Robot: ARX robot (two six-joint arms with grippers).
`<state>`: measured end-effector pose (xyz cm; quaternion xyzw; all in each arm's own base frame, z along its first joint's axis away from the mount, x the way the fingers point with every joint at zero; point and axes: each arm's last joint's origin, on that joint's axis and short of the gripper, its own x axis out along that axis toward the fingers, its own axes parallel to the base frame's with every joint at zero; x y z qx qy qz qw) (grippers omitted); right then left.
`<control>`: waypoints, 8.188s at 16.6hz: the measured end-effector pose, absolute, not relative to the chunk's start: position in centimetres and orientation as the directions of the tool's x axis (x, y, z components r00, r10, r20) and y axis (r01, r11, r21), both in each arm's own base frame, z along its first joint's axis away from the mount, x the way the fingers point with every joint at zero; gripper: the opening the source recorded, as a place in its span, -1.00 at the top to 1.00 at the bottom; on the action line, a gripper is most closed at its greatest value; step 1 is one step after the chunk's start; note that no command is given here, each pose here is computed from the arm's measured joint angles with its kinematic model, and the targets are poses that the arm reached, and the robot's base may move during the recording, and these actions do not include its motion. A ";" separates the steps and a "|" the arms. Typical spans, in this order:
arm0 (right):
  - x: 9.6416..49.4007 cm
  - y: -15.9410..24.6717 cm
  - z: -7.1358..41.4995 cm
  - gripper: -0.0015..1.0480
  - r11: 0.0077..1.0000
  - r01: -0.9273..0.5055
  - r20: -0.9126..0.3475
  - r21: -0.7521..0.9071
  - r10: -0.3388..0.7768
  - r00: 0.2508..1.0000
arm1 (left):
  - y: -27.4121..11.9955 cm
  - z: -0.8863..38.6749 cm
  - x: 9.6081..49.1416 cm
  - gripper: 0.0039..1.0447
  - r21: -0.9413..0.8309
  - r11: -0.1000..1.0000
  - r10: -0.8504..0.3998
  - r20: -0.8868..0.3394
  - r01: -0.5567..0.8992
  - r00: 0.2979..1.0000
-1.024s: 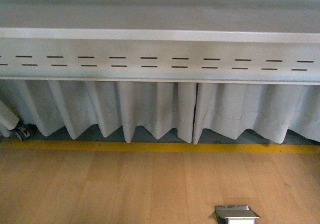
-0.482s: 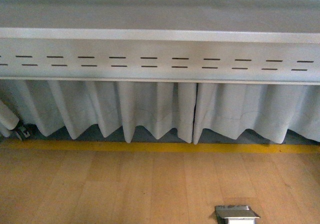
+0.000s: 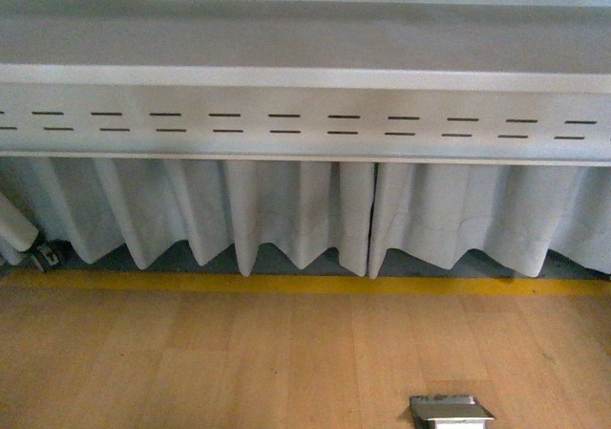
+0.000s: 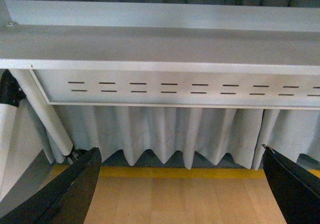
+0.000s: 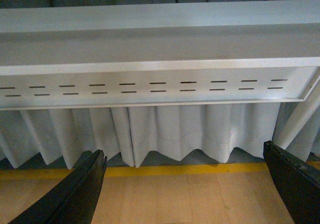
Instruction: Open oven
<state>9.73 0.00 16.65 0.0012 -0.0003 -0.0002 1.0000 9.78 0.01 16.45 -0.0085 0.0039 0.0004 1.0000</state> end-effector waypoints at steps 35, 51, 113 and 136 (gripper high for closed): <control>9.7 0.0 16.7 -0.87 1.000 0.000 0.003 0.002 0.000 1.000 | 0.0 16.5 9.8 -0.88 -0.011 1.000 0.001 -0.004 -0.001 1.000; 9.7 0.0 16.7 -0.87 1.000 0.000 0.005 0.002 0.000 1.000 | 0.0 16.5 9.8 -0.88 -0.011 1.000 0.001 -0.003 -0.001 1.000; 9.7 0.0 16.7 -0.87 1.000 0.000 0.003 0.001 0.000 1.000 | -20.4 8.6 28.6 -0.88 -0.769 0.553 -0.359 -0.566 -0.320 0.742; 9.7 0.0 16.7 -0.87 1.000 0.000 0.003 0.001 0.000 1.000 | -18.5 5.4 32.8 -0.88 -0.798 0.323 -0.206 -0.583 -0.508 0.786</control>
